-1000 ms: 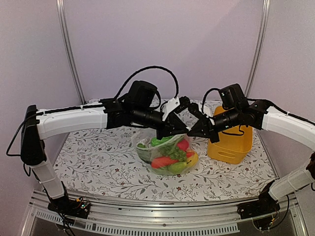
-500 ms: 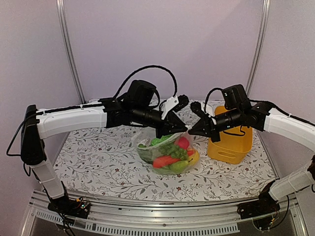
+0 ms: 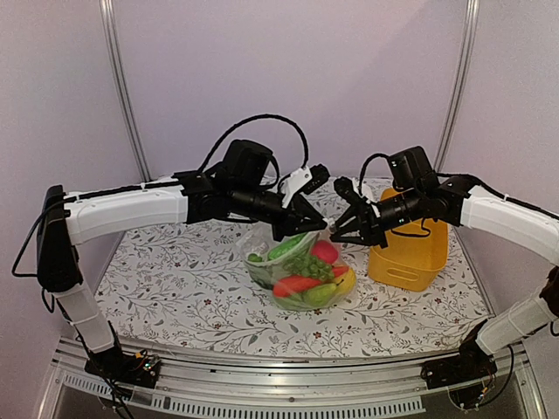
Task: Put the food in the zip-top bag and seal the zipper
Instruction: Hold the zipper food storage bag at the center of the board, then zip the zipper of the food storage bag.
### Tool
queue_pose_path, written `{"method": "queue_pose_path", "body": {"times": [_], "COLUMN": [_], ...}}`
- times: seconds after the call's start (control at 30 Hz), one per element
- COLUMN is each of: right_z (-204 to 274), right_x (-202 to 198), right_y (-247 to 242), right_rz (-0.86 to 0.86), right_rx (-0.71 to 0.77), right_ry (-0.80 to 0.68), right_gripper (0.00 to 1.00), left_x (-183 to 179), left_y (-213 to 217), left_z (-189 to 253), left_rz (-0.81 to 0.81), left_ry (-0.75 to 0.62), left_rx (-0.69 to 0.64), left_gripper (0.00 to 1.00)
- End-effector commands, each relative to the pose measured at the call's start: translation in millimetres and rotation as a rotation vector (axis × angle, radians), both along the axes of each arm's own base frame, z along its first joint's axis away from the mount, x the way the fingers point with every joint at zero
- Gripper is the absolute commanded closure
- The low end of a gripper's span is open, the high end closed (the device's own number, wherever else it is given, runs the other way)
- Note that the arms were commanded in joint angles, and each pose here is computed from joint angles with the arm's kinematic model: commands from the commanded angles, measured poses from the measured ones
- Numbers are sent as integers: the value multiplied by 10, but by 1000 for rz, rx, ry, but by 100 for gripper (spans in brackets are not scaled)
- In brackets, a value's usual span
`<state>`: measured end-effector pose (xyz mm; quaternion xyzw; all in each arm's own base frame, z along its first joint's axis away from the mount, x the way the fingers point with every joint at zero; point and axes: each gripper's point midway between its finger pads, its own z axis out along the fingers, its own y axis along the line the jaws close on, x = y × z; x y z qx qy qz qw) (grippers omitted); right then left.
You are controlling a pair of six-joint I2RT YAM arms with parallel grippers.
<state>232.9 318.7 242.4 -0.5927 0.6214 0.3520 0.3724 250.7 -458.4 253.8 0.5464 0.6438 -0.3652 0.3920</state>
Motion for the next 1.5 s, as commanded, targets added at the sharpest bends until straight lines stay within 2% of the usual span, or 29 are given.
{"method": "queue_pose_path", "body": {"times": [0.0,0.13,0.2,0.27,0.37,0.43,0.5,0.53,0.67,0.87,1.07,1.17,1.47], "right_z": [120,149,148,129,107,125,130,134,172,187,217,216,233], "right_x": [5,47,96,132,140,145,171,180,175,154,152,169,360], "right_y": [39,57,58,57,57,57,56,57,39,-2,-48,-74,-226], "right_rz": [18,6,-15,-31,-36,-38,-51,-56,-63,-73,-93,-114,-211], "right_rx": [25,30,24,14,9,13,13,14,21,19,24,24,45], "right_ry": [11,8,-1,-3,4,-1,-10,-11,-27,-45,-72,-87,-89], "right_gripper": [78,88,87,82,84,88,98,100,100,100,100,100,100], "left_x": [-2,-23,-42,-49,-65,-87,-106,-108,-100,-87,-44,-21,5], "left_y": [37,24,24,28,33,30,28,26,15,-28,-10,-3,75], "left_z": [150,162,191,202,219,212,220,232,253,239,204,175,96], "left_rz": [-7,-19,-27,-29,-35,-47,-52,-53,-42,-43,-18,-6,44], "left_ry": [3,7,4,3,1,8,16,17,24,37,39,41,70], "left_rx": [-18,-23,-30,-36,-42,-45,-53,-62,-89,-99,-77,-56,-7], "left_gripper": [94,93,92,93,93,93,92,91,83,92,89,94,94]}}
